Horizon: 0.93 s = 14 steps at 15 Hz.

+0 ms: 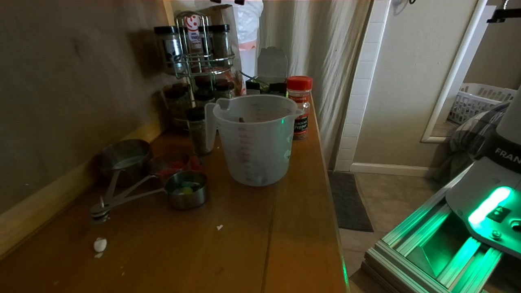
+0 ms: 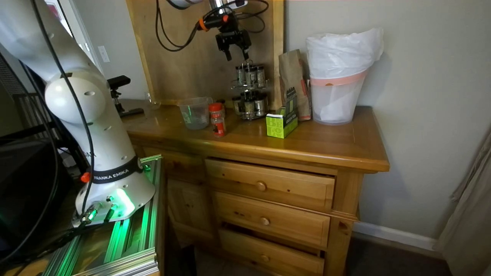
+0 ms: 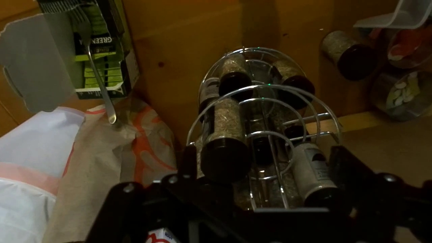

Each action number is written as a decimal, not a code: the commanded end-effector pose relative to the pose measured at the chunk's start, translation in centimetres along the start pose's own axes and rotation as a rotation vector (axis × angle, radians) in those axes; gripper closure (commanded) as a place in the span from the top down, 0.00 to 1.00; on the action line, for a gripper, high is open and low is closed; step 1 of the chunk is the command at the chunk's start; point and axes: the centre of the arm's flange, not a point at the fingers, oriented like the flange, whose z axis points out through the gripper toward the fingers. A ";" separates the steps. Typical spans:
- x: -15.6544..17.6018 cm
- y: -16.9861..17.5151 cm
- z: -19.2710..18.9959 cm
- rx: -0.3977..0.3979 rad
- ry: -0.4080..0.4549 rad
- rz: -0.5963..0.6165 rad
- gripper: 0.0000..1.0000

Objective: Remove one bottle from the top rack

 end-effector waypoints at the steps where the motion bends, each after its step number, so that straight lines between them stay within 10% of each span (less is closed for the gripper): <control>1: 0.6 1.4 2.3 -0.022 -0.004 -0.047 1.00; 9: 1.3 1.8 5.2 0.004 -0.009 -0.060 0.99; 14: 1.9 1.7 6.0 0.010 0.029 -0.044 0.79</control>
